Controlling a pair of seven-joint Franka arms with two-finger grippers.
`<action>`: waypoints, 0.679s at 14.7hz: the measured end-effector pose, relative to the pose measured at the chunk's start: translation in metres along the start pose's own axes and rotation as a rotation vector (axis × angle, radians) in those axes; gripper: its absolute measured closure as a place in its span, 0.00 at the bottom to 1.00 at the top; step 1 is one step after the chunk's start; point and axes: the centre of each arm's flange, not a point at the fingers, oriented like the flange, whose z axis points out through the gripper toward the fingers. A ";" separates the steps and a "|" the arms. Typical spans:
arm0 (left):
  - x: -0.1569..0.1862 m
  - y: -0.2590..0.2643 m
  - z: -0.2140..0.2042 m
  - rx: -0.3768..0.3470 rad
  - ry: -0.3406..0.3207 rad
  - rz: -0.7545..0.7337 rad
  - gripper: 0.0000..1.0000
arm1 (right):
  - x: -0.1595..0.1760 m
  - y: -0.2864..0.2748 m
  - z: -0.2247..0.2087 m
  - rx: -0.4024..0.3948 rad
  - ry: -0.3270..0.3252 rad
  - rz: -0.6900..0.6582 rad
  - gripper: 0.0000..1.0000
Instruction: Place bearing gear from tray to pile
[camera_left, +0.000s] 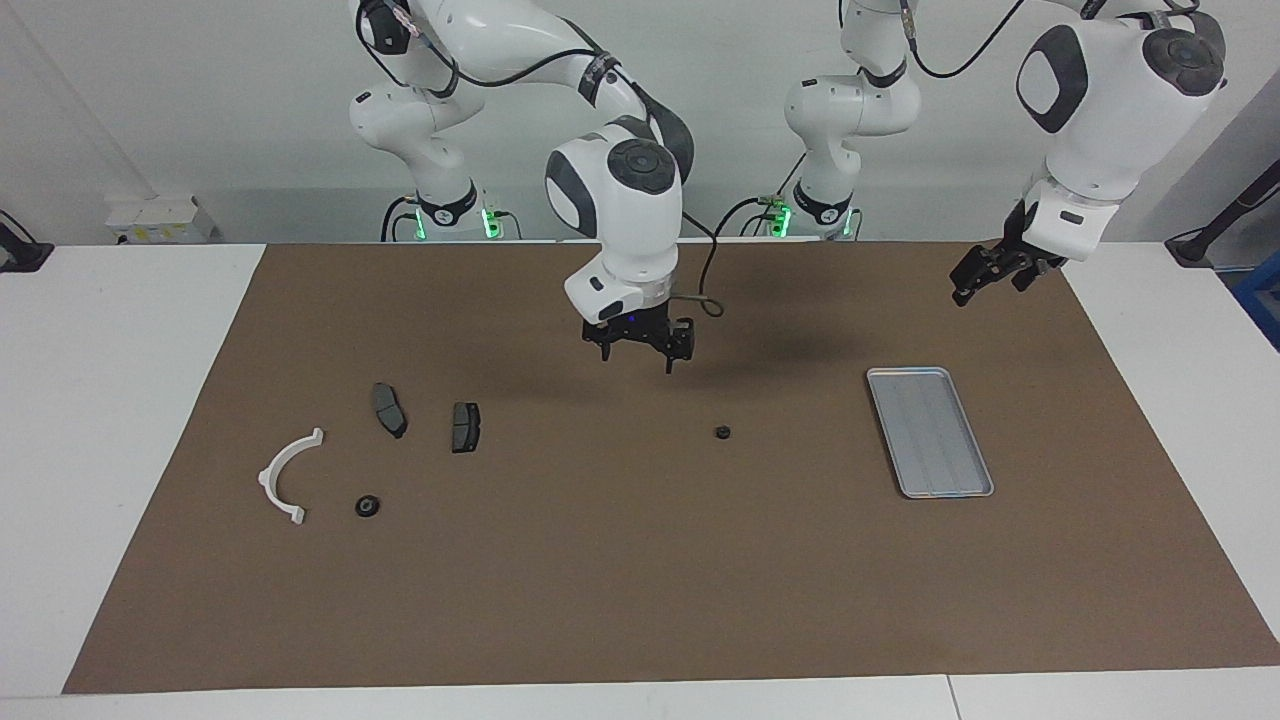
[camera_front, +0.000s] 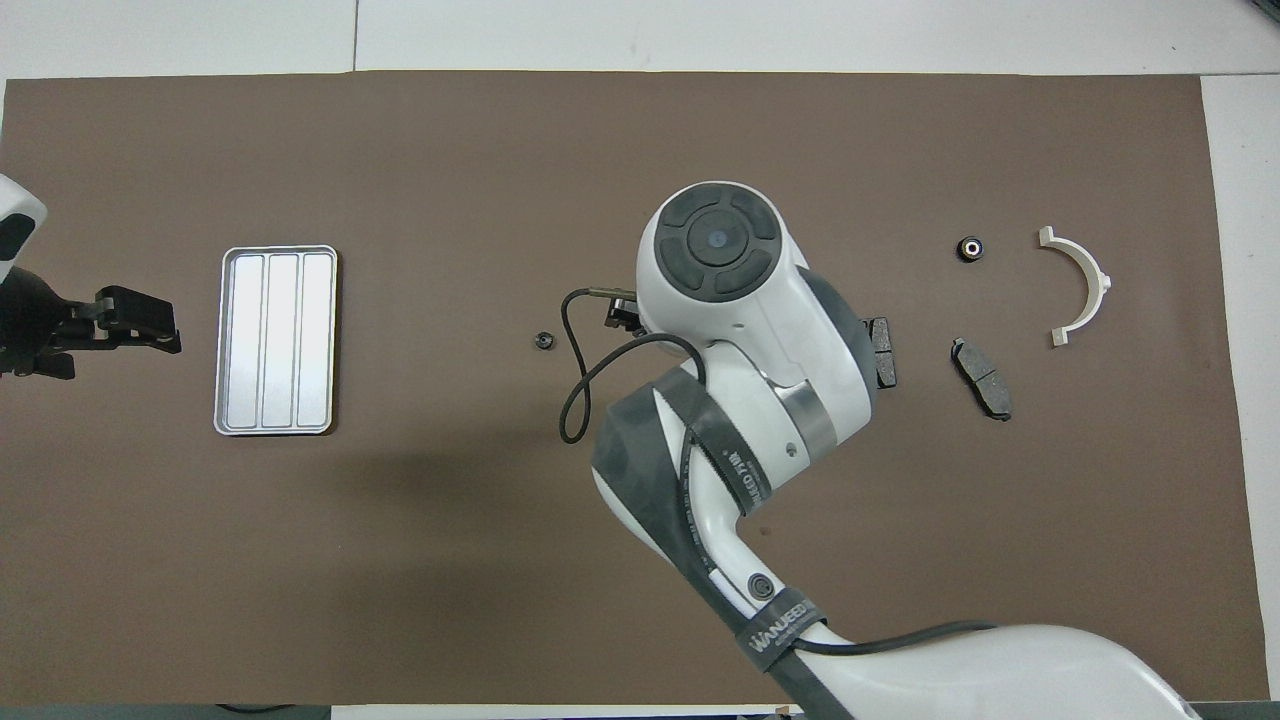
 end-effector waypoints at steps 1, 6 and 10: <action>0.000 0.000 -0.003 -0.001 0.003 -0.001 0.00 | -0.004 -0.015 0.008 0.001 0.001 0.019 0.00; -0.006 0.009 -0.022 -0.003 0.019 0.037 0.00 | -0.019 -0.081 0.076 -0.022 -0.004 0.064 0.00; -0.012 0.016 -0.040 -0.008 0.030 0.090 0.00 | -0.020 -0.095 0.098 -0.016 0.002 0.054 0.00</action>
